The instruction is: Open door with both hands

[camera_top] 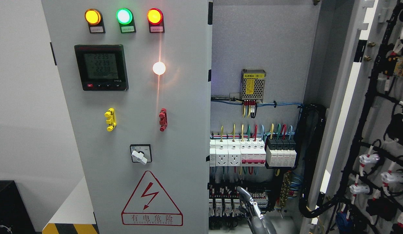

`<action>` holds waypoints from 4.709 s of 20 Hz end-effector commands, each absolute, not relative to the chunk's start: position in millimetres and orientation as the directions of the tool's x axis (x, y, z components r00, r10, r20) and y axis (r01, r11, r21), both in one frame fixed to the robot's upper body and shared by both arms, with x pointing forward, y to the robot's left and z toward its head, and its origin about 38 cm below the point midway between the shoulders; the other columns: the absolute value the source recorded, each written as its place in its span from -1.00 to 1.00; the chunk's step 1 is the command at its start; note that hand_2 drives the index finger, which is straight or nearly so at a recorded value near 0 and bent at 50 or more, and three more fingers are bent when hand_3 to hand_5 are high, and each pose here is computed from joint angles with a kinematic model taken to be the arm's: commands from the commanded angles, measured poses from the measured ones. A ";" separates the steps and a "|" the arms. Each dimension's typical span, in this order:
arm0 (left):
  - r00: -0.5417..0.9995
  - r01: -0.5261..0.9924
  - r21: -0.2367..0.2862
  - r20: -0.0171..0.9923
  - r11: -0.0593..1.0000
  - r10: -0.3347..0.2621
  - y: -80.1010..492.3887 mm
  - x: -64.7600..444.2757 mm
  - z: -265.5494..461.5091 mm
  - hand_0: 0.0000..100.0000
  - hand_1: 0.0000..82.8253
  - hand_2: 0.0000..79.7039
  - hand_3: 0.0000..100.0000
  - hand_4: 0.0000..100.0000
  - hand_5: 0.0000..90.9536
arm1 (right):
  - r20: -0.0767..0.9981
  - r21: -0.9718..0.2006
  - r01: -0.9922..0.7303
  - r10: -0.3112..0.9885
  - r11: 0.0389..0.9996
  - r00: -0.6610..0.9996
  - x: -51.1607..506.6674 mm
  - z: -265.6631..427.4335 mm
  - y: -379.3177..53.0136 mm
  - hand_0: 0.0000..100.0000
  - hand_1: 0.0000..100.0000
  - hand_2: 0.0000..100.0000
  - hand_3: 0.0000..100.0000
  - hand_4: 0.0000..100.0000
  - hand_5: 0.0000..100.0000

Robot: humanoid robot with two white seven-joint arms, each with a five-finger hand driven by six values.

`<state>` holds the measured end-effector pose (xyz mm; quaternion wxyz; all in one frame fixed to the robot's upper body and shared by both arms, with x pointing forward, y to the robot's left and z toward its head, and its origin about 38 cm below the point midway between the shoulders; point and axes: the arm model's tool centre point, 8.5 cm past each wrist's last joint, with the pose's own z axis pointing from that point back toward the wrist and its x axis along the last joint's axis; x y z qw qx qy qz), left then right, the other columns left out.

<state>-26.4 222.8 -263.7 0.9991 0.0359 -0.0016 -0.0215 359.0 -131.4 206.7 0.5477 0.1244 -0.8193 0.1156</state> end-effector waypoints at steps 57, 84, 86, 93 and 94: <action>0.999 0.042 0.058 -0.016 0.997 -0.041 214.4 -32.6 -263.1 -1.00 -1.00 -1.00 -1.00 -1.00 -1.00 | 0.947 0.044 -0.509 -0.199 0.860 -0.254 481.2 290.0 -113.5 -1.00 -1.00 -1.00 -1.00 -1.00 -1.00; 0.999 0.042 0.058 -0.015 0.997 -0.041 214.4 -32.4 -263.1 -1.00 -1.00 -1.00 -1.00 -1.00 -1.00 | 0.950 0.082 -0.601 -0.244 0.795 -0.194 500.0 294.2 -124.2 -1.00 -1.00 -1.00 -1.00 -1.00 -1.00; 0.999 0.042 0.058 -0.015 0.997 -0.041 214.4 -32.4 -263.1 -1.00 -1.00 -1.00 -1.00 -1.00 -1.00 | 0.953 0.076 -0.621 -0.241 0.780 -0.186 501.6 293.0 -122.8 -1.00 -1.00 -1.00 -1.00 -1.00 -1.00; 0.999 0.042 0.057 -0.014 0.998 -0.041 213.4 -32.4 -263.1 -1.00 -1.00 -1.00 -1.00 -1.00 -1.00 | 0.954 0.066 -0.654 -0.239 0.753 -0.179 504.7 294.3 -121.6 -1.00 -1.00 -1.00 -1.00 -1.00 -1.00; 0.999 0.042 0.057 -0.016 0.997 -0.041 213.4 -32.6 -263.1 -1.00 -1.00 -1.00 -1.00 -1.00 -1.00 | 0.955 0.067 -0.654 -0.238 0.754 -0.176 506.1 294.3 -121.5 -1.00 -1.00 -1.00 -1.00 -1.00 -1.00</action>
